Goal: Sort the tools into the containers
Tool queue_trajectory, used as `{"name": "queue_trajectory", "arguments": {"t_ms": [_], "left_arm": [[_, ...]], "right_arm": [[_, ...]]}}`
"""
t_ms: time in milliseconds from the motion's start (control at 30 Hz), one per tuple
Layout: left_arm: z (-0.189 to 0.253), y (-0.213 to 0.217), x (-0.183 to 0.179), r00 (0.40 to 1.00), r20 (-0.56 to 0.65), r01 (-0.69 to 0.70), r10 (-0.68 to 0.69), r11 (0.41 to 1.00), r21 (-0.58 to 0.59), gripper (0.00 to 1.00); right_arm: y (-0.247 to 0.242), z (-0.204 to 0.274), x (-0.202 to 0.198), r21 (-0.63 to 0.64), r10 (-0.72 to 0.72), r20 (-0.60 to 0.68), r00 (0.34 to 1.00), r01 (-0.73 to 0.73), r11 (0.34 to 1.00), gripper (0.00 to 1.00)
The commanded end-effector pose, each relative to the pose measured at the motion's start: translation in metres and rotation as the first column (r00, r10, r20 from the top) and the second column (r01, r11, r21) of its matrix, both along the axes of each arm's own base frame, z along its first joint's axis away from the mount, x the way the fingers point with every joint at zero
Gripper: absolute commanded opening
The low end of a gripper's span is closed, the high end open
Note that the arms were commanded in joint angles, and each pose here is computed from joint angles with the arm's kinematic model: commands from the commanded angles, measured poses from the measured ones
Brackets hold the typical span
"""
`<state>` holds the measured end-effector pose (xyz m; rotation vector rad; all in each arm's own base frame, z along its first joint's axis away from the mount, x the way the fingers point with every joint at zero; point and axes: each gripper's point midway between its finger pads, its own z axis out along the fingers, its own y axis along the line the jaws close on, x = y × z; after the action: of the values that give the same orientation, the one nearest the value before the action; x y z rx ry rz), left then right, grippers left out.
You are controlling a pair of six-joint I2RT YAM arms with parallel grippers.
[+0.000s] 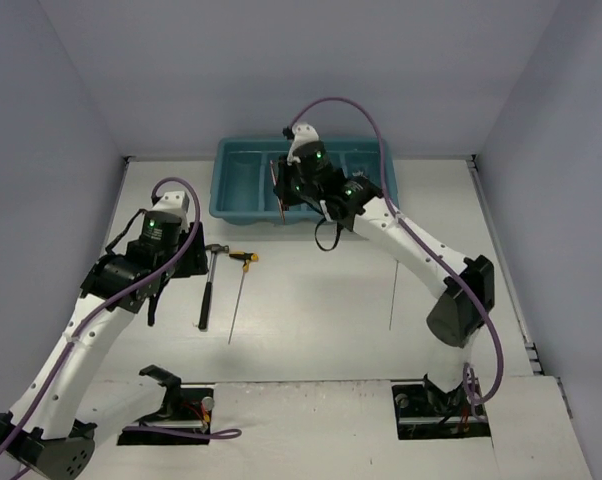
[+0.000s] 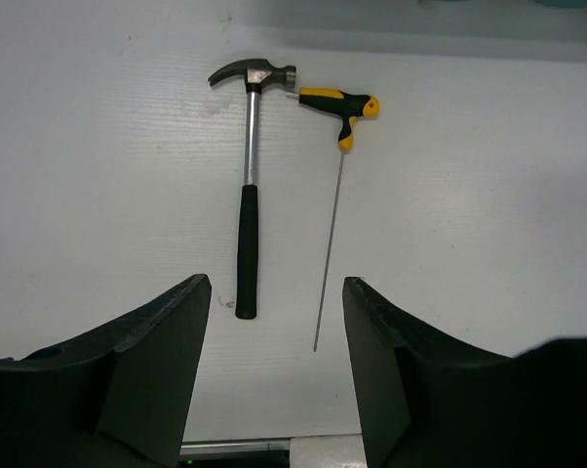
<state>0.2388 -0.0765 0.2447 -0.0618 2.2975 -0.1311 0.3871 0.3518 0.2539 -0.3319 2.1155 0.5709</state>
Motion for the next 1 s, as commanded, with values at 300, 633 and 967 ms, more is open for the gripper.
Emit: {"name": "queue_trajectory", "arguments": {"t_ms": [300, 633, 967], "left_arm": [[-0.037, 0.003, -0.016, 0.997, -0.061, -0.054, 0.051, 0.997, -0.047, 0.53], [-0.084, 0.010, -0.024, 0.985, -0.159, -0.065, 0.068, 0.998, 0.023, 0.53], [-0.131, 0.005, 0.003, 0.974, -0.215, -0.047, 0.066, 0.995, 0.094, 0.51]], "right_arm": [[0.023, -0.035, 0.163, 0.109, -0.221, 0.049, 0.974, 0.215, 0.971, 0.00], [0.017, -0.057, 0.187, 0.073, -0.205, 0.086, 0.975, 0.199, 0.977, 0.37], [-0.034, 0.027, 0.126, -0.012, -0.105, 0.200, 0.974, 0.110, 0.994, 0.44]]}}
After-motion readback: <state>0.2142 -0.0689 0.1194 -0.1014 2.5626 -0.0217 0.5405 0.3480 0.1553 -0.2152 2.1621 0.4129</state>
